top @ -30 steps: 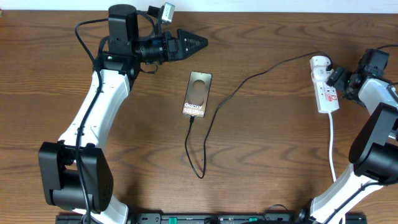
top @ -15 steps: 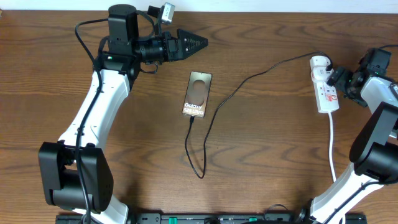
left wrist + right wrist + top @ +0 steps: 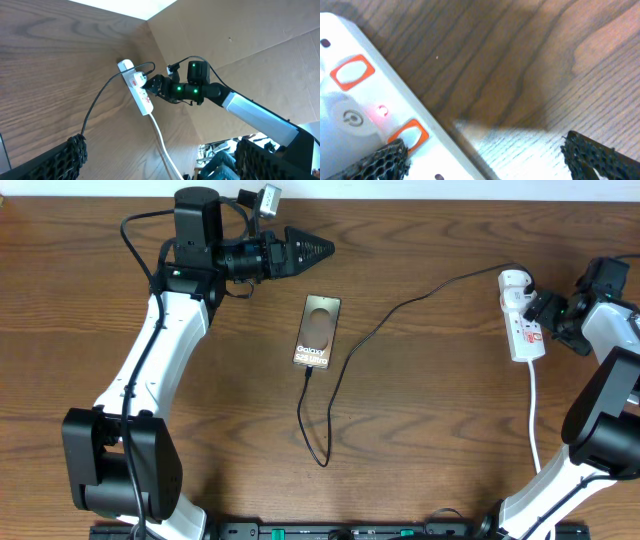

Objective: Plug charger to phone and switch on socket

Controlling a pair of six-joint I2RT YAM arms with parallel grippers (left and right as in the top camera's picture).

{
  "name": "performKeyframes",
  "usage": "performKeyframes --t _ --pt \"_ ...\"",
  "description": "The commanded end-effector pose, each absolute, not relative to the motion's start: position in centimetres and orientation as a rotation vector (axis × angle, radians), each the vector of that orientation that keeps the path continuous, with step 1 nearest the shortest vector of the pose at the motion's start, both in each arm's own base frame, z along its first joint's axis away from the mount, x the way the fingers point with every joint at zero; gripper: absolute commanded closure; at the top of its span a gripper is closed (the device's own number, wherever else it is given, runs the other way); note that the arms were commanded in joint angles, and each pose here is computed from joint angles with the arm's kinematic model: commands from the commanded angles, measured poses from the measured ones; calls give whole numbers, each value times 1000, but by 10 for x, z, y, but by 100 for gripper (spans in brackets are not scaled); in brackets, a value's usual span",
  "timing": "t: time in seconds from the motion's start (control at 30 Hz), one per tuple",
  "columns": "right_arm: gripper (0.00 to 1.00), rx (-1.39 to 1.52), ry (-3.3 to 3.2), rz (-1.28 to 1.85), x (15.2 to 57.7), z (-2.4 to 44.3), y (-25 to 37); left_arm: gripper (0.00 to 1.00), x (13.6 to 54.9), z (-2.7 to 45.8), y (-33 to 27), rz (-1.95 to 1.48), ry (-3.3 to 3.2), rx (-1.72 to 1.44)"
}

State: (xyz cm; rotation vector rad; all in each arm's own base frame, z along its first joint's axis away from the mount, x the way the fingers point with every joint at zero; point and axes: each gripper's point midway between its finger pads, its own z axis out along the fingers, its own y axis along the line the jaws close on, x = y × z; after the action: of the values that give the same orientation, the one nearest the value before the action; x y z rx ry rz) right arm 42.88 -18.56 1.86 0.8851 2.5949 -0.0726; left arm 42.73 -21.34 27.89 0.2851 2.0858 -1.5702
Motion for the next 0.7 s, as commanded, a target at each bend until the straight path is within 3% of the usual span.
performKeyframes --t 0.0,0.47,0.67 --pt "1 774 2847 222 404 -41 -99 4 426 293 -213 -1551 2050 317" --pt "1 718 2937 100 384 -39 -122 4 426 293 -213 -1551 2050 317" --pt "1 620 2973 1 386 -7 -146 4 426 293 -213 -1551 2050 317"
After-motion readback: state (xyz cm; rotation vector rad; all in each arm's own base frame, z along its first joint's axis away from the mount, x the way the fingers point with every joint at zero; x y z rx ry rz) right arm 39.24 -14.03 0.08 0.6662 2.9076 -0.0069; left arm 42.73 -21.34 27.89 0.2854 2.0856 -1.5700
